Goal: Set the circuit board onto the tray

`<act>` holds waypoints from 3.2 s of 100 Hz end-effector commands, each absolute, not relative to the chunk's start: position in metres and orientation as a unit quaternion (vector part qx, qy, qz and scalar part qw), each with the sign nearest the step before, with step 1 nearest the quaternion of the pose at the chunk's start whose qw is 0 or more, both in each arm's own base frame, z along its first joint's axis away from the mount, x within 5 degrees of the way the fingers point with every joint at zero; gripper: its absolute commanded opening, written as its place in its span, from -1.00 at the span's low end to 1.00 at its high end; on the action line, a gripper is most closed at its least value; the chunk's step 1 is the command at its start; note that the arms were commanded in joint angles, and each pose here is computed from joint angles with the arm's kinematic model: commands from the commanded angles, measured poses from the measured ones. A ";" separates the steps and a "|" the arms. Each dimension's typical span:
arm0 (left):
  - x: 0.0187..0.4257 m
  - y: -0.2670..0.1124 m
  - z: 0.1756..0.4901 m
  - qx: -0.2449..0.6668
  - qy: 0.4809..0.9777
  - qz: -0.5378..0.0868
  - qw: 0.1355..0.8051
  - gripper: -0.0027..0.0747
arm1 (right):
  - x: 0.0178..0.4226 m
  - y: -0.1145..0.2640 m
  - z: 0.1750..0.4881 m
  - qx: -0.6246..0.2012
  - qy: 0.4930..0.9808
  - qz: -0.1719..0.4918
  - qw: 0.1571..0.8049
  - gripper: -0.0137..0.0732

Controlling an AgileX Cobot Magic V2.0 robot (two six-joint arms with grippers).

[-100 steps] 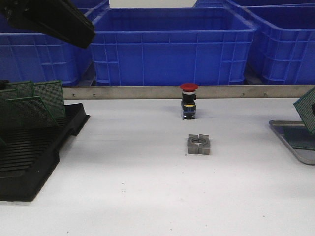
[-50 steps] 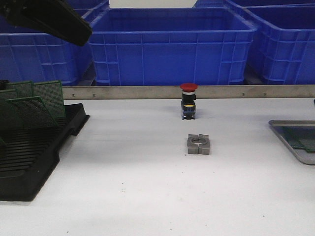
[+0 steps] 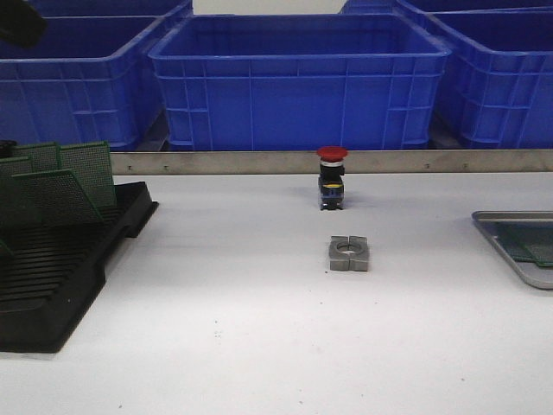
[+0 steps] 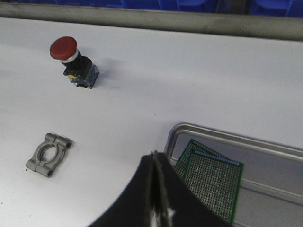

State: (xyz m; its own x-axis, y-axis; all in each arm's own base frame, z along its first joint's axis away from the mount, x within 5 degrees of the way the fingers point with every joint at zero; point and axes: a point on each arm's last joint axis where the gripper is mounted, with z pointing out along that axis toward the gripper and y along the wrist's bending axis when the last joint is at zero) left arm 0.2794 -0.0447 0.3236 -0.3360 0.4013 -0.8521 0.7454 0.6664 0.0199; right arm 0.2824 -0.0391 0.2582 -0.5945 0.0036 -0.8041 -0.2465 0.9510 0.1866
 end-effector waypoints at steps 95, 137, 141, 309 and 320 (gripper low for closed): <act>0.084 -0.018 0.290 0.084 0.689 -0.054 0.718 -0.98 | 0.107 0.008 0.287 -0.091 0.693 -0.006 0.715 -0.82; 0.068 -0.019 0.276 0.087 0.670 -0.051 0.735 -0.98 | 0.086 0.009 0.284 -0.084 0.666 -0.030 0.741 -0.82; 0.068 -0.019 0.276 0.087 0.670 -0.051 0.735 -0.98 | 0.086 0.009 0.284 -0.084 0.666 -0.030 0.741 -0.82; 0.055 -0.003 0.192 -0.025 0.731 -0.050 0.681 -0.98 | 0.087 0.008 0.283 -0.084 0.667 -0.029 0.740 -0.82; 0.054 -0.003 0.191 -0.025 0.731 -0.049 0.680 -0.98 | 0.087 0.009 0.283 -0.084 0.667 -0.029 0.740 -0.82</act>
State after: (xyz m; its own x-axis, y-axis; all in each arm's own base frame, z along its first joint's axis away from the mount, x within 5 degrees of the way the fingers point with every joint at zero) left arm 0.0553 -0.0032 0.1928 -0.1298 -0.0865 -0.9878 0.0345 0.9952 -0.0916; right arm 0.0867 0.0077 0.2712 0.0608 -0.2306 -0.9711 -0.0620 0.9702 -0.2343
